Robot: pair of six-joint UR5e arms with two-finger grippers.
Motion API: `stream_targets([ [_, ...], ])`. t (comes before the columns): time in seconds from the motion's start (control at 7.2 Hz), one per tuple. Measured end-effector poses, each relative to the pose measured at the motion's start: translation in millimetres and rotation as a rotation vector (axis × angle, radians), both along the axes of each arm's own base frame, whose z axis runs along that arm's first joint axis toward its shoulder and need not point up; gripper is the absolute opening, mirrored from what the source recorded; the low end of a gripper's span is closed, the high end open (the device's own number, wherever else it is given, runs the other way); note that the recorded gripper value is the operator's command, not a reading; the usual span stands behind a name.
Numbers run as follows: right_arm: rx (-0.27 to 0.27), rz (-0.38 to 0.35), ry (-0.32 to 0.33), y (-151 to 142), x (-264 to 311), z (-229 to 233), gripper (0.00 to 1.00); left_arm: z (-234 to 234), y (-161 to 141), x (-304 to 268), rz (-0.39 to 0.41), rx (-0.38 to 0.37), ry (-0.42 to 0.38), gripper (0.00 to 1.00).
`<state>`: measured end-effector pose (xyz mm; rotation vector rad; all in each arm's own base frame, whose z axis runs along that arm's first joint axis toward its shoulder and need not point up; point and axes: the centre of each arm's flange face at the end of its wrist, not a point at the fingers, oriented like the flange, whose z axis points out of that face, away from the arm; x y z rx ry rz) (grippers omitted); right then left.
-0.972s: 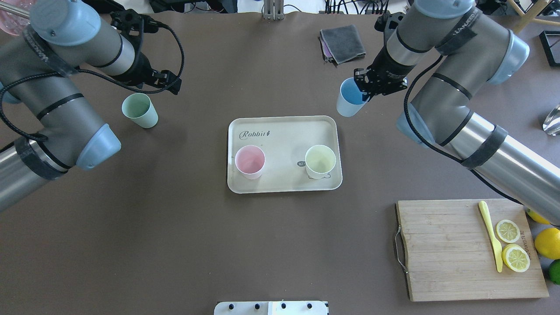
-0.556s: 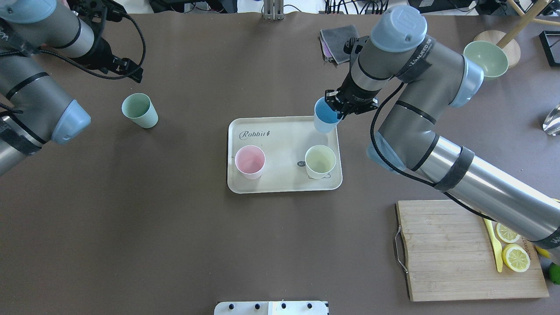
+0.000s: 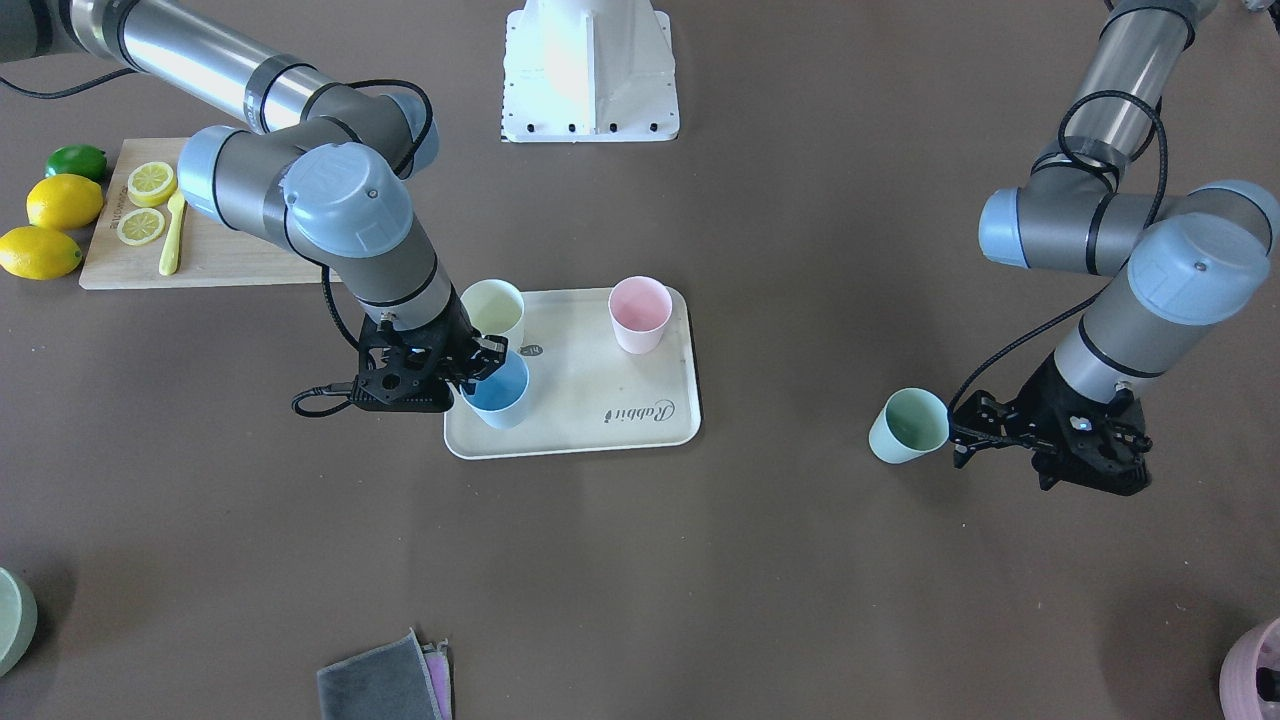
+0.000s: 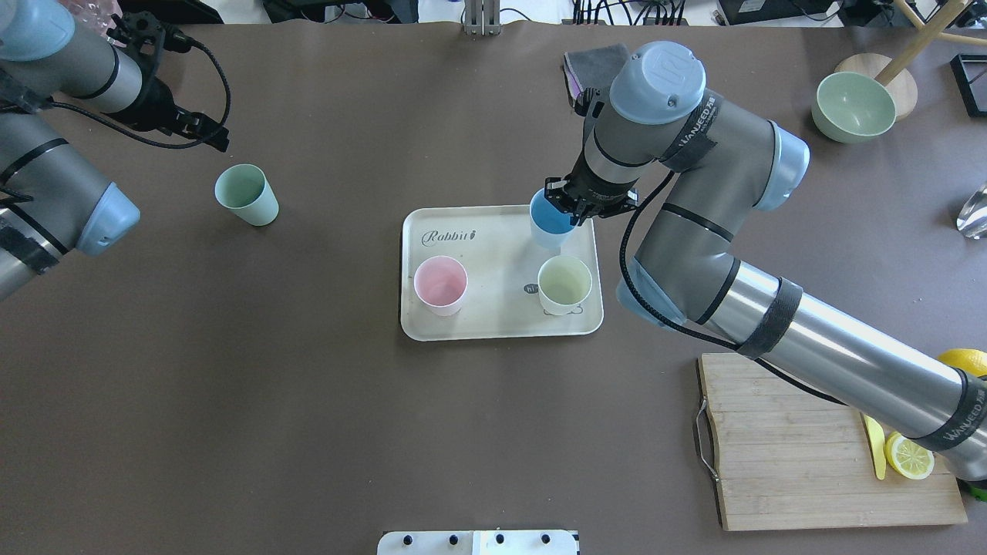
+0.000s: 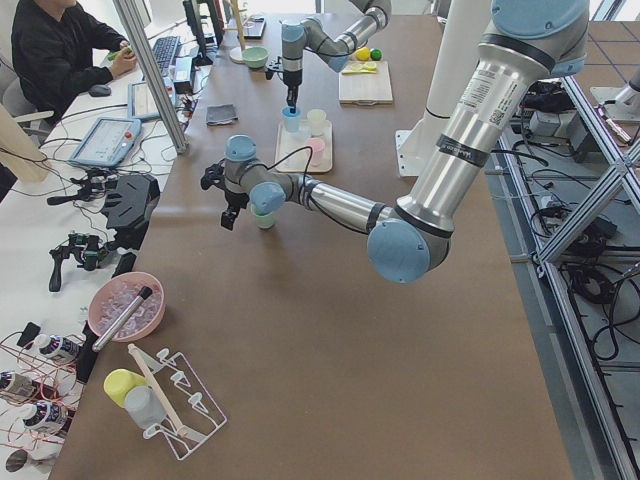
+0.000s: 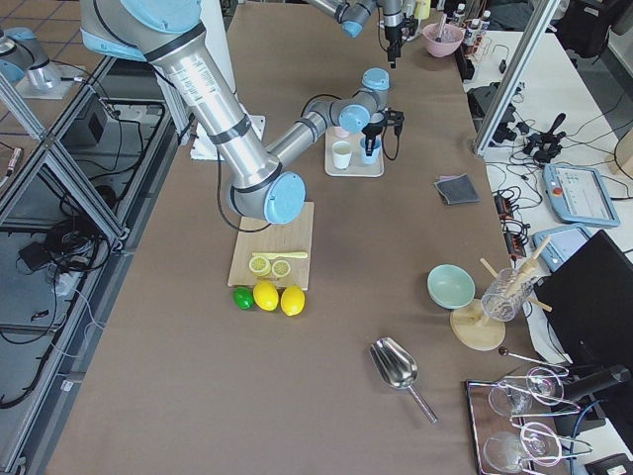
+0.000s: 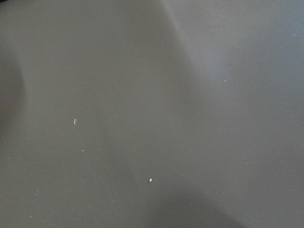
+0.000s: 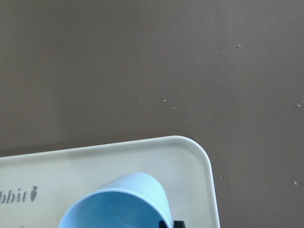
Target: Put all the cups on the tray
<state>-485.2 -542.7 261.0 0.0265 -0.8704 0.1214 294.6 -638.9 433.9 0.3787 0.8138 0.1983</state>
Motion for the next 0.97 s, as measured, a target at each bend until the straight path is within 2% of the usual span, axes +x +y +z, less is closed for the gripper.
stream_targets([
  [0.42, 0.011, 0.001, -0.012, -4.5, -6.6, 9.7, 0.00, 0.5, 21.8, 0.9, 0.022, -0.024, 0.039, 0.97],
  [0.56, 0.011, 0.001, -0.011, -4.9, -7.1, 12.0, 0.99, 1.3, 26.8, 5.0, 0.023, -0.036, 0.044, 0.97],
  [0.69, 0.011, 0.003, -0.013, -5.4, -6.8, 11.5, 1.00, 3.5, 31.4, 13.3, 0.030, -0.046, 0.043, 0.96],
  [0.83, 0.006, 0.012, -0.019, -8.3, -2.9, 8.6, 1.00, 5.4, 35.5, 21.5, 0.037, -0.053, 0.041, 0.81],
  [0.97, -0.008, 0.024, -0.031, -14.4, 6.9, 5.0, 1.00, 6.5, 38.7, 27.6, 0.041, -0.058, 0.040, 0.26],
])
